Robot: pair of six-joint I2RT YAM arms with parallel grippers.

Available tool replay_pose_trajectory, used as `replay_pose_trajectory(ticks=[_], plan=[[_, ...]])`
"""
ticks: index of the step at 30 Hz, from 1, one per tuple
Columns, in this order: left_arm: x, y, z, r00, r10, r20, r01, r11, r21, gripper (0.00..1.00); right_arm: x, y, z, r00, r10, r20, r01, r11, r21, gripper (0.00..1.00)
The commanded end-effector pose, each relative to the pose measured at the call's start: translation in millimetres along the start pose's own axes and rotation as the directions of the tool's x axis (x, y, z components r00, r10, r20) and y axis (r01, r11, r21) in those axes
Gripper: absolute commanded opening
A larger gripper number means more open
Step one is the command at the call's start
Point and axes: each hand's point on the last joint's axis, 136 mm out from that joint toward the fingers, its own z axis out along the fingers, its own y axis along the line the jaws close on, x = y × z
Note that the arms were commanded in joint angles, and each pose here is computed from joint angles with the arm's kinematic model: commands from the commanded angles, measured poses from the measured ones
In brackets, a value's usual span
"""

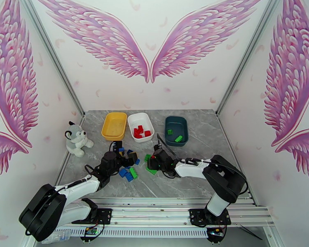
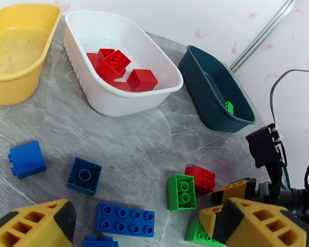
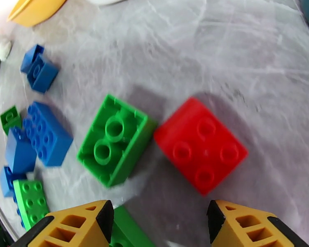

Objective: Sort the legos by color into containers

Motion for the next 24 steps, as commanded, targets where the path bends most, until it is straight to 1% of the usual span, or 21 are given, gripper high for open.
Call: replay_pose_trajectory(ticks=[1, 4, 6, 9, 14, 20, 24], plan=[[-16.1, -9.8, -0.5, 0.999, 0.004, 0.038, -0.005, 1.000, 0.031, 0.99, 2.9, -32.2, -15.7, 0.999, -0.033, 0.012, 0.031, 0.988, 0.151, 0.63], [-15.5, -10.4, 2.1, 0.999, 0.000, 0.033, -0.002, 0.999, 0.034, 0.99, 0.2, -44.2, -19.7, 0.997, -0.075, 0.016, 0.070, 0.973, 0.221, 0.61], [-15.4, -11.6, 4.3, 1.000, 0.000, 0.030, -0.001, 0.999, 0.040, 0.99, -1.9, -46.8, -17.5, 0.995, -0.102, 0.007, 0.097, 0.965, 0.245, 0.59], [-14.6, -11.7, 7.5, 1.000, -0.002, 0.025, 0.001, 0.999, 0.041, 0.99, -0.9, -42.9, -9.0, 0.989, -0.143, -0.024, 0.145, 0.960, 0.239, 0.59], [-13.8, -11.3, 9.5, 1.000, -0.002, 0.022, 0.001, 0.999, 0.040, 0.99, 3.0, -40.1, 8.0, 0.981, -0.180, -0.067, 0.191, 0.953, 0.234, 0.61], [-14.5, -12.3, 8.0, 1.000, -0.003, 0.023, 0.002, 0.999, 0.044, 0.99, -8.0, -35.3, 28.6, 0.982, -0.175, -0.077, 0.189, 0.950, 0.251, 0.61], [-16.1, -12.0, 4.1, 1.000, 0.006, 0.030, -0.007, 0.999, 0.039, 0.99, -20.0, -44.7, 34.6, 0.988, -0.133, -0.073, 0.149, 0.946, 0.288, 0.59]])
